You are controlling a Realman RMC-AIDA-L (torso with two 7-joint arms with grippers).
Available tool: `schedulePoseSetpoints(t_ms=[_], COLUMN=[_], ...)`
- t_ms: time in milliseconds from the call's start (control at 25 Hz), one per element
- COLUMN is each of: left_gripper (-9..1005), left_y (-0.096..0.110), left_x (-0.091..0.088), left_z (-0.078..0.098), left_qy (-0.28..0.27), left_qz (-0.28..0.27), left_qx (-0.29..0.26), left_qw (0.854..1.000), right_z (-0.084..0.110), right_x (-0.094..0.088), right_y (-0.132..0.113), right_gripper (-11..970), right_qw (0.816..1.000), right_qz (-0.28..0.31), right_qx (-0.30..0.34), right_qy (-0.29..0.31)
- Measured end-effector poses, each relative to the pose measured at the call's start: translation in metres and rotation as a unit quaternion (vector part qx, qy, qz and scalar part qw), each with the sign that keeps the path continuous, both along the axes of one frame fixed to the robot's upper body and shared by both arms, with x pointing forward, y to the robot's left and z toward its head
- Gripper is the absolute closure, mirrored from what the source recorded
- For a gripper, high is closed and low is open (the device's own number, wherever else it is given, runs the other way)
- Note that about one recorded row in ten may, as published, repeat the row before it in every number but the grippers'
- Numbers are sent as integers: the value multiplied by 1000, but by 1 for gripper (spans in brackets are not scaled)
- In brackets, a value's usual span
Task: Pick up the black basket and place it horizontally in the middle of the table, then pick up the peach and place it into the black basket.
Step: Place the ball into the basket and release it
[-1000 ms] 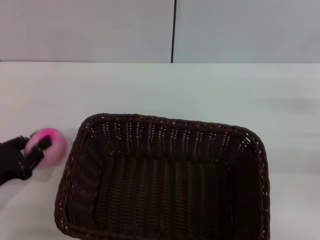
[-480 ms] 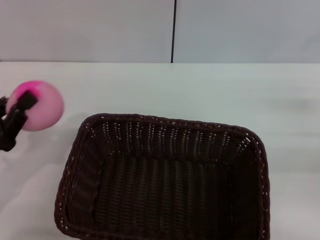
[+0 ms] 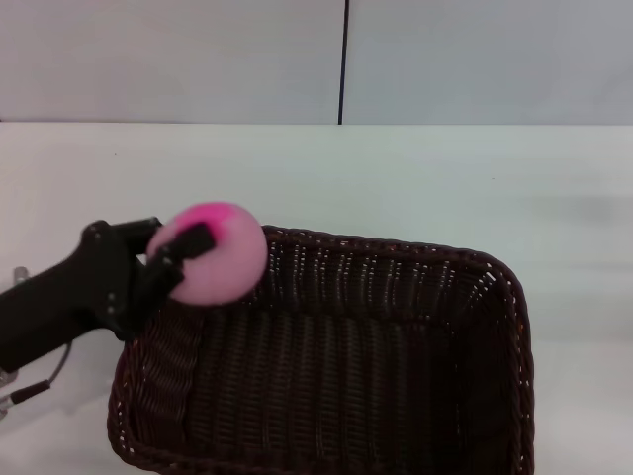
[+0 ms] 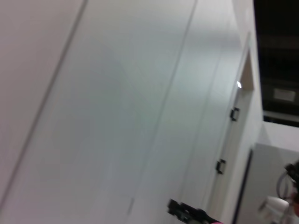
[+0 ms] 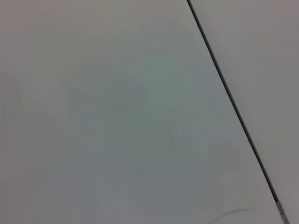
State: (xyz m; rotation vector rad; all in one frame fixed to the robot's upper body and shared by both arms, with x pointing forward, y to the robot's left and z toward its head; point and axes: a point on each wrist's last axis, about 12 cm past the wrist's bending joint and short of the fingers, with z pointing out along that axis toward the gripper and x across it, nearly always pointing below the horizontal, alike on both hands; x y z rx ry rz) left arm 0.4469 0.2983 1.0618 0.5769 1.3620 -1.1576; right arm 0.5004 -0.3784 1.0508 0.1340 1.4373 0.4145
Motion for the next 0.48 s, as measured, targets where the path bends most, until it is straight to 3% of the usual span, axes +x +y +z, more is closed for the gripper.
schedulePoseSetpoints(t_ms=[200,480], left_gripper=[920,920], left_y=[-13,-17], left_x=[5,12], left_z=[-3,-10], left_qy=[10,25], left_qz=[-58,-44], left_qx=[34,64], left_qw=[998,997], right_z=[0,1], right_x=[1,5], right_y=[0,2], right_gripper=[402,403], right_qw=[1000,1000], right_qz=[-2,3], right_qx=[-4,-6], right_qy=[1,2])
